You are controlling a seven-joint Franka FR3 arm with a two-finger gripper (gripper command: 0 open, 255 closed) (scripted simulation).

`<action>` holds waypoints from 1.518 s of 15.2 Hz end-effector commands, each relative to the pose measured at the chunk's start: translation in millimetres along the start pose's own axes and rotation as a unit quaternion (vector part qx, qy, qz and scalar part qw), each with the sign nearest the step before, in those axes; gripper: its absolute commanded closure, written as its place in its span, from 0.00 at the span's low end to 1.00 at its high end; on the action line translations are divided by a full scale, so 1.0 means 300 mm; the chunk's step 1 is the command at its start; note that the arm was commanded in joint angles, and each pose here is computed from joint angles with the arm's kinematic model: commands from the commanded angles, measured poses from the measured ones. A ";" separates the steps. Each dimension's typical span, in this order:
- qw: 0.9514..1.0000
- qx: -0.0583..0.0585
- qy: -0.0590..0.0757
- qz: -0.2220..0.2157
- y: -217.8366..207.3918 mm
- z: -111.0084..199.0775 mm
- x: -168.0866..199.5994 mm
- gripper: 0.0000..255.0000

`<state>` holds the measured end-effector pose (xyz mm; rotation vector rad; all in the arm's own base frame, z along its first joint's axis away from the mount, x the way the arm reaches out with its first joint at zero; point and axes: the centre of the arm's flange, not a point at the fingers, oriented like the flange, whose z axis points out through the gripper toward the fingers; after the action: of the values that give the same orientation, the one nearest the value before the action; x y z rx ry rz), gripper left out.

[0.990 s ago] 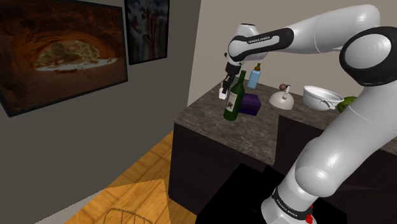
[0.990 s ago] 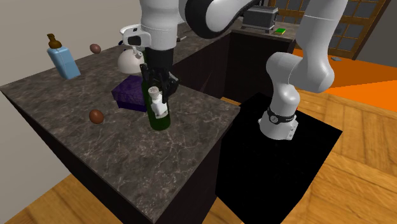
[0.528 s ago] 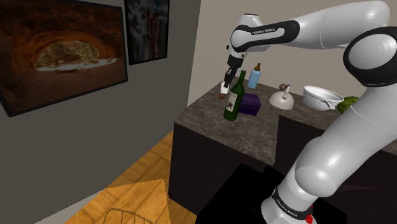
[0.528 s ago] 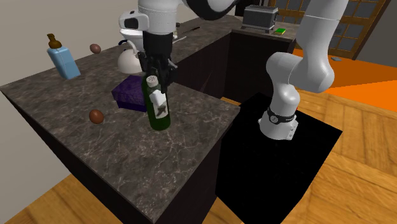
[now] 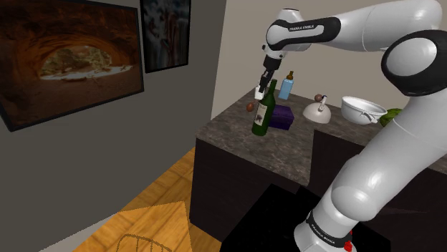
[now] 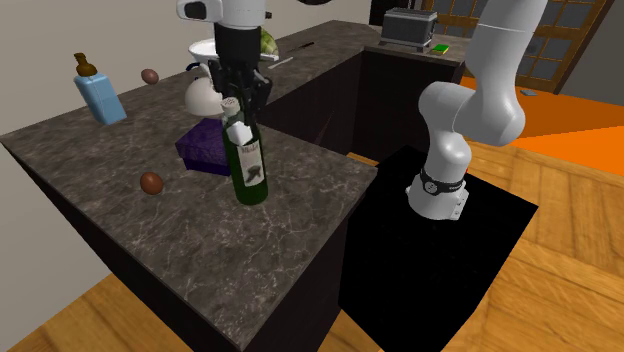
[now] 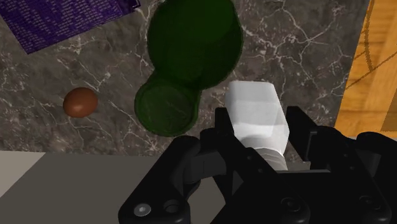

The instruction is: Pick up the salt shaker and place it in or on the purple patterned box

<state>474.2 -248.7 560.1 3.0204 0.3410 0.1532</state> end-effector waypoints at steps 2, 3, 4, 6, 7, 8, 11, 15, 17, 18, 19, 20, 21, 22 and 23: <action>1.000 0.000 0.000 -0.001 0.119 0.000 -0.059 1.00; 1.000 0.000 0.000 -0.001 0.158 0.000 -0.078 1.00; 1.000 0.000 0.000 -0.001 0.197 0.001 -0.098 1.00; 1.000 0.000 0.000 -0.001 0.276 0.002 -0.138 1.00; 1.000 0.000 0.000 -0.001 0.315 0.003 -0.158 1.00; 1.000 0.000 0.000 -0.001 0.354 0.004 -0.178 1.00; 1.000 0.000 0.000 -0.001 0.472 0.006 -0.237 1.00; 1.000 0.000 0.000 -0.001 0.629 0.008 -0.317 1.00; 1.000 0.000 0.000 -0.001 0.707 0.009 -0.357 1.00; 1.000 0.000 0.000 -0.001 0.747 0.010 -0.377 1.00; 1.000 0.000 0.000 -0.001 0.786 0.011 -0.396 1.00; 1.000 0.000 0.000 -0.001 0.825 0.011 -0.416 1.00; 1.000 0.000 0.000 -0.001 0.865 0.012 -0.436 1.00; 1.000 0.000 0.000 -0.001 0.871 0.012 -0.439 1.00; 1.000 0.000 0.000 -0.001 0.869 0.030 -0.441 1.00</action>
<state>403.6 -528.1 570.7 3.0200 0.3400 0.1528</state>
